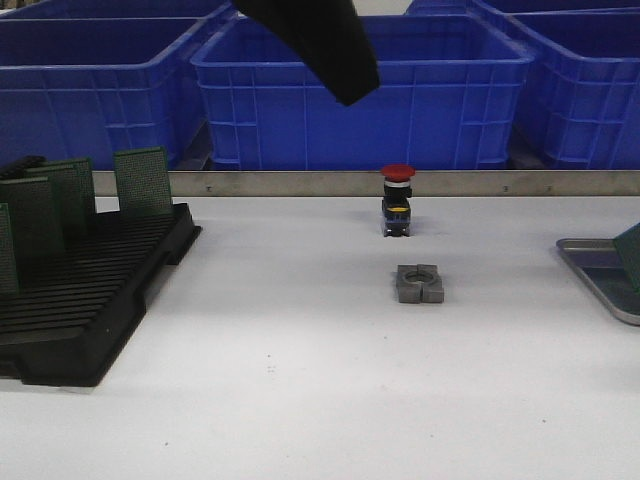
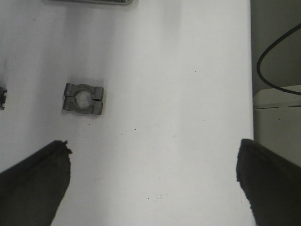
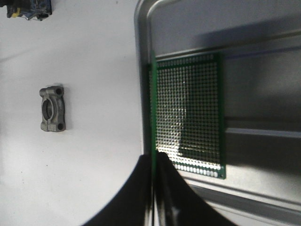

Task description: Place circuit board on tray

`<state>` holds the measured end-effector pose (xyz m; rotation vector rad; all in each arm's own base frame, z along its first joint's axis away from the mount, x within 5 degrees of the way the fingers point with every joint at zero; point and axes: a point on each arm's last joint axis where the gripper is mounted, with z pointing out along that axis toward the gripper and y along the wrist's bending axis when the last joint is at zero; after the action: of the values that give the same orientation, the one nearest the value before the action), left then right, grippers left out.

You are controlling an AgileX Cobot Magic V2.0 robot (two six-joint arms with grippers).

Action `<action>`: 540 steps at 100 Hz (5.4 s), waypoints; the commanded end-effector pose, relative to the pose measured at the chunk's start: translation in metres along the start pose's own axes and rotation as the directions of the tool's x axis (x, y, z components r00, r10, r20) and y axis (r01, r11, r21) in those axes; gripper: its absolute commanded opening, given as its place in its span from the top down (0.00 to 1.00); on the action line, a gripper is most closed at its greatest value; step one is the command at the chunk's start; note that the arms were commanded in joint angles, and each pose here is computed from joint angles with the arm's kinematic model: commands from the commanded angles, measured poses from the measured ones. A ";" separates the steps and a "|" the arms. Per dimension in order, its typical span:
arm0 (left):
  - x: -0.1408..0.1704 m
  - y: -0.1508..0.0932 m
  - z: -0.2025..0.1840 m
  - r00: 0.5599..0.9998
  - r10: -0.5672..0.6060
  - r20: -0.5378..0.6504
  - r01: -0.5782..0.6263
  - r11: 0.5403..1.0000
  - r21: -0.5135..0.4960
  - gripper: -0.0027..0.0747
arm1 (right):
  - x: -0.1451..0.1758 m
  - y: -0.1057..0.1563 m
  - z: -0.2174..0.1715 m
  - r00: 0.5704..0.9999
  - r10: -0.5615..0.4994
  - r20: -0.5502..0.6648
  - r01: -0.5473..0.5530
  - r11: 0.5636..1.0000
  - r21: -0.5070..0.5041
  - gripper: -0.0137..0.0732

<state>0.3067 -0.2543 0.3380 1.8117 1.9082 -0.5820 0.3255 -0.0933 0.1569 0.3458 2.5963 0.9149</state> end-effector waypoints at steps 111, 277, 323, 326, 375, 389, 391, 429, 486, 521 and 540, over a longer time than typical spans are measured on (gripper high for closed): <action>-0.022 -0.013 -0.060 0.978 -0.132 0.165 0.168 0.960 -0.226 0.13 | -0.013 0.083 -0.045 0.945 -0.237 0.226 0.234 0.971 0.043 0.33; 0.210 -0.227 -0.133 0.621 0.010 0.784 0.750 0.281 -0.599 0.17 | 0.240 0.139 -0.157 0.094 -0.644 0.759 0.427 0.715 0.554 0.33; 0.210 -0.227 -0.133 0.606 0.009 0.795 0.761 0.285 -0.583 0.91 | 0.240 0.138 -0.157 0.093 -0.644 0.760 0.419 0.717 0.557 0.92; 0.210 -0.227 -0.133 0.606 0.009 0.795 0.761 0.285 -0.583 0.99 | 0.240 0.138 -0.157 0.092 -0.643 0.760 0.418 0.718 0.557 0.92; 0.210 -0.227 -0.133 0.607 0.007 0.795 0.760 0.285 -0.583 0.99 | 0.239 0.138 -0.158 0.091 -0.643 0.760 0.415 0.719 0.558 0.92; 0.210 -0.227 -0.133 0.607 0.007 0.795 0.760 0.285 -0.583 0.99 | 0.239 0.138 -0.158 0.091 -0.643 0.760 0.415 0.719 0.558 0.92; 0.210 -0.227 -0.133 0.607 0.007 0.795 0.760 0.285 -0.583 0.99 | 0.239 0.138 -0.158 0.091 -0.643 0.760 0.415 0.719 0.558 0.92; 0.210 -0.227 -0.133 0.607 0.007 0.795 0.760 0.285 -0.583 0.99 | 0.239 0.138 -0.158 0.091 -0.643 0.760 0.415 0.719 0.558 0.92; 0.216 -0.235 -0.139 0.611 0.061 0.789 0.765 0.209 -0.609 0.99 | 0.239 0.138 -0.158 0.091 -0.643 0.760 0.415 0.718 0.558 0.92; 0.252 -0.248 -0.098 0.525 0.163 0.835 0.817 0.180 -0.549 0.99 | 0.239 0.138 -0.158 0.091 -0.643 0.760 0.415 0.718 0.558 0.92; 0.274 -0.246 -0.066 0.499 0.146 0.854 0.832 0.195 -0.520 0.99 | 0.239 0.138 -0.158 0.091 -0.643 0.760 0.415 0.718 0.558 0.92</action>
<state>0.0514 -0.0053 0.2277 0.0687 1.5304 -0.1163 0.0587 0.0110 0.2887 -0.1340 1.4428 0.0408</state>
